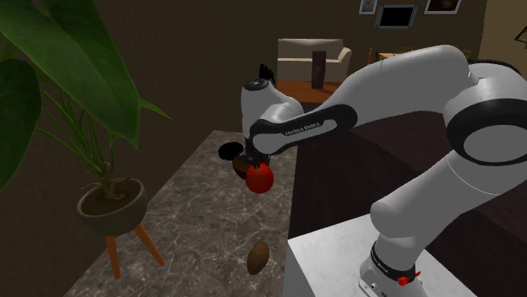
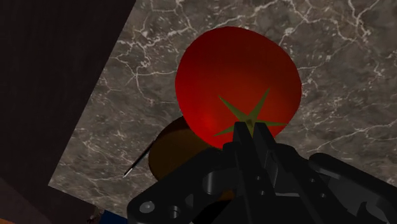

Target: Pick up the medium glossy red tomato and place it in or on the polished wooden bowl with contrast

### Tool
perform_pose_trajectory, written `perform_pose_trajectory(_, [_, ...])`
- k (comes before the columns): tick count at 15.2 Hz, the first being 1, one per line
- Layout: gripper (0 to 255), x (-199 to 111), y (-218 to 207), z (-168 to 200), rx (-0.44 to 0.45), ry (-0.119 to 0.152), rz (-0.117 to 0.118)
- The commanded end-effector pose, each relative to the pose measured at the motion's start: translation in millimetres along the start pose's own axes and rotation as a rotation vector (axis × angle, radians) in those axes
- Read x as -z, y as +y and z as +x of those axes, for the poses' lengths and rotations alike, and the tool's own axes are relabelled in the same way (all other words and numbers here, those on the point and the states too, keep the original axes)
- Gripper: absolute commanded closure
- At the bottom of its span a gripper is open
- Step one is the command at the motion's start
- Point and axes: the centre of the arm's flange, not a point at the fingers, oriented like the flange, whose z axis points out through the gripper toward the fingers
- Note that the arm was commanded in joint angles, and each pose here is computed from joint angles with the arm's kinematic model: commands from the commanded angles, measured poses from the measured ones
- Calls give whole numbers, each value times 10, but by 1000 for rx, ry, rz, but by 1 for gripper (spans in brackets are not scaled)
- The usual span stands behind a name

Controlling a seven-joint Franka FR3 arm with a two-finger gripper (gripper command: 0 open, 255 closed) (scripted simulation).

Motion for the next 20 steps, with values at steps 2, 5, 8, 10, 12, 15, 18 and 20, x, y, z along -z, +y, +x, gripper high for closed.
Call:
perform_pose_trajectory(2, [255,160,12,50,0,0,0])
perform_pose_trajectory(5, [255,311,27,95,0,0,0])
perform_pose_trajectory(8, [255,462,42,139,0,0,0])
perform_pose_trajectory(10, [255,563,52,169,0,0,0])
perform_pose_trajectory(12, [255,664,62,199,0,0,0])
perform_pose_trajectory(15, [255,815,76,243,0,0,0])
perform_pose_trajectory(18, [255,966,91,288,0,0,0])
perform_pose_trajectory(20, [255,1012,117,424,0,0,0])
